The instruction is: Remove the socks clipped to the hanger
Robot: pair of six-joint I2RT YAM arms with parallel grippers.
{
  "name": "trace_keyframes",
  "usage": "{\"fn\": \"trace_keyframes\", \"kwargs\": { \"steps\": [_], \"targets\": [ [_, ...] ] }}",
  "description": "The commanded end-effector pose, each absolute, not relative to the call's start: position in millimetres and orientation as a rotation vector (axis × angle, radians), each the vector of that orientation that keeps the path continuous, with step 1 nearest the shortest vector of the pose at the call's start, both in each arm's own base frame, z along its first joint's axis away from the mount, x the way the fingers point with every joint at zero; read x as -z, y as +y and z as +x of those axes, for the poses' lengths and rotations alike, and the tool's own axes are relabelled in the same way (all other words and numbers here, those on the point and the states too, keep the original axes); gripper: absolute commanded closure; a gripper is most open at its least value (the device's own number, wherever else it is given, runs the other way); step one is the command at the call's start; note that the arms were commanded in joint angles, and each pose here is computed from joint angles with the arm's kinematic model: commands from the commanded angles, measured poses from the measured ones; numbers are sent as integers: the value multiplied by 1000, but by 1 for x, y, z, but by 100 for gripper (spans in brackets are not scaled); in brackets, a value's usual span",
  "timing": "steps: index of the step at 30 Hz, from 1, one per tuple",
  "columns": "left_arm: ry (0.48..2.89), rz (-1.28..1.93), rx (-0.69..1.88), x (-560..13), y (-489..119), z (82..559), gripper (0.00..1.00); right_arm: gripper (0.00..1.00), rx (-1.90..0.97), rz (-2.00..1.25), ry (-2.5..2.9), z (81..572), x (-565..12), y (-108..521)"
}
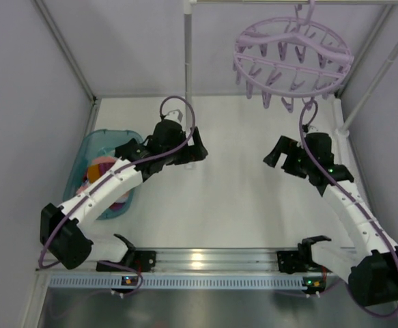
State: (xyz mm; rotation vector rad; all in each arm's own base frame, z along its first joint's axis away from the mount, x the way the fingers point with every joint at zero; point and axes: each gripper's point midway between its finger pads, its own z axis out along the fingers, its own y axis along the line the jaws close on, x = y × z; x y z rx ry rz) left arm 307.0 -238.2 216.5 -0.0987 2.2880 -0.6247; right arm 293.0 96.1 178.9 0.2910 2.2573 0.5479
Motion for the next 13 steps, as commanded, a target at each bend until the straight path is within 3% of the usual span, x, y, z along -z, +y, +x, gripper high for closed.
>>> {"fn": "trace_keyframes", "kwargs": {
  "steps": [1,8,13],
  "targets": [
    [2307,-118,606,-202,-234,297,2,1,-713,252,2211,285,-182,132],
    [2350,-112,643,-175,-225,270,2,0,-746,252,2232,261,-154,149],
    [2239,15,961,-192,-252,244,2,0,-844,127,2126,246,-166,166]
  ]
}}
